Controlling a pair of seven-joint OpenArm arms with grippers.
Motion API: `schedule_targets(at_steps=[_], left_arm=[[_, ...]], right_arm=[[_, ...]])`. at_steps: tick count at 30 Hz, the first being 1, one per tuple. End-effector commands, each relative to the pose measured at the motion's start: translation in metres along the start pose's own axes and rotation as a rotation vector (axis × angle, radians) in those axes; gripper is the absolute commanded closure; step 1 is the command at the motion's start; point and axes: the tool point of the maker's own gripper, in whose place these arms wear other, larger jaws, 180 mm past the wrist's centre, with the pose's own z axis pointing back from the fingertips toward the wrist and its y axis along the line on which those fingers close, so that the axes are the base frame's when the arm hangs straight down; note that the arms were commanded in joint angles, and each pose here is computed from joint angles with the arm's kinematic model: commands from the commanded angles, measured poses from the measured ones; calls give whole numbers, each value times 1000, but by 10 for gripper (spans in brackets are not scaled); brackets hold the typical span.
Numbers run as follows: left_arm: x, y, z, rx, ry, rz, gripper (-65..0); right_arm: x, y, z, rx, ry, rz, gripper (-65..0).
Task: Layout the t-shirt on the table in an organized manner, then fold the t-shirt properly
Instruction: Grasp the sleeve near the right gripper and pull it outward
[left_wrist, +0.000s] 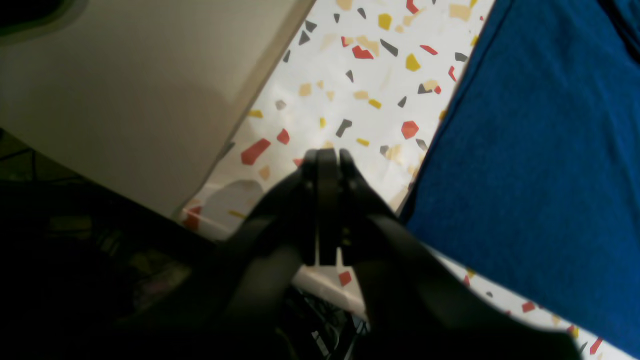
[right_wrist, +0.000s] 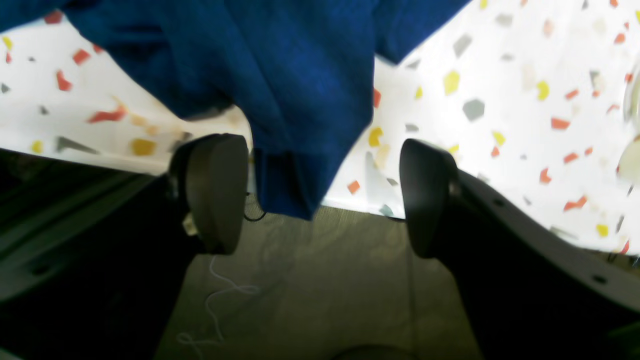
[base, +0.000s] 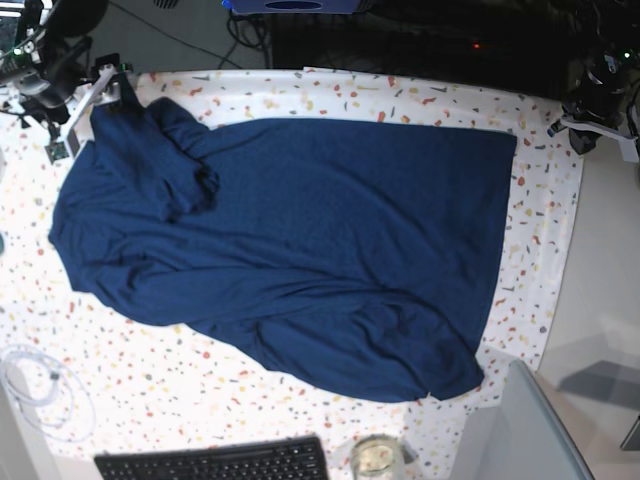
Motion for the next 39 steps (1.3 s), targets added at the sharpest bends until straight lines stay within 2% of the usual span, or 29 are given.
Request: schedule_targets(at_steps=[1, 11, 13, 15, 18, 19, 22, 24, 26, 33, 39], left_arm=[[14, 2, 2, -2, -41, -12, 0], [14, 2, 2, -2, -41, -12, 0], [14, 2, 3, -1, -40, -12, 0], [14, 2, 3, -1, -40, -12, 0], [12, 3, 3, 0, -36, -12, 0], [11, 3, 3, 1, -34, -13, 0], [11, 4, 4, 3, -32, -13, 0], [11, 6, 5, 9, -34, -11, 0], [11, 7, 5, 10, -35, -12, 0], [13, 9, 6, 13, -36, -17, 0], [15, 8, 5, 11, -42, -17, 0]], right_arm=[[2, -5, 1, -9, -17, 2, -473], [-19, -7, -24, 20, 45, -51, -480], [-21, -7, -29, 25, 56, -59, -455], [-23, -7, -32, 30, 67, -67, -347], [-27, -7, -33, 31, 79, -67, -51], [-27, -8, -32, 29, 78, -67, 0], [-24, -9, -19, 12, 48, -49, -18], [-13, -10, -5, -8, 7, -26, -5], [-4, -29, 13, -73, -37, -37, -2], [-16, -125, 66, -353, -104, -229, 0], [-34, -177, 106, -525, -138, -347, 0]])
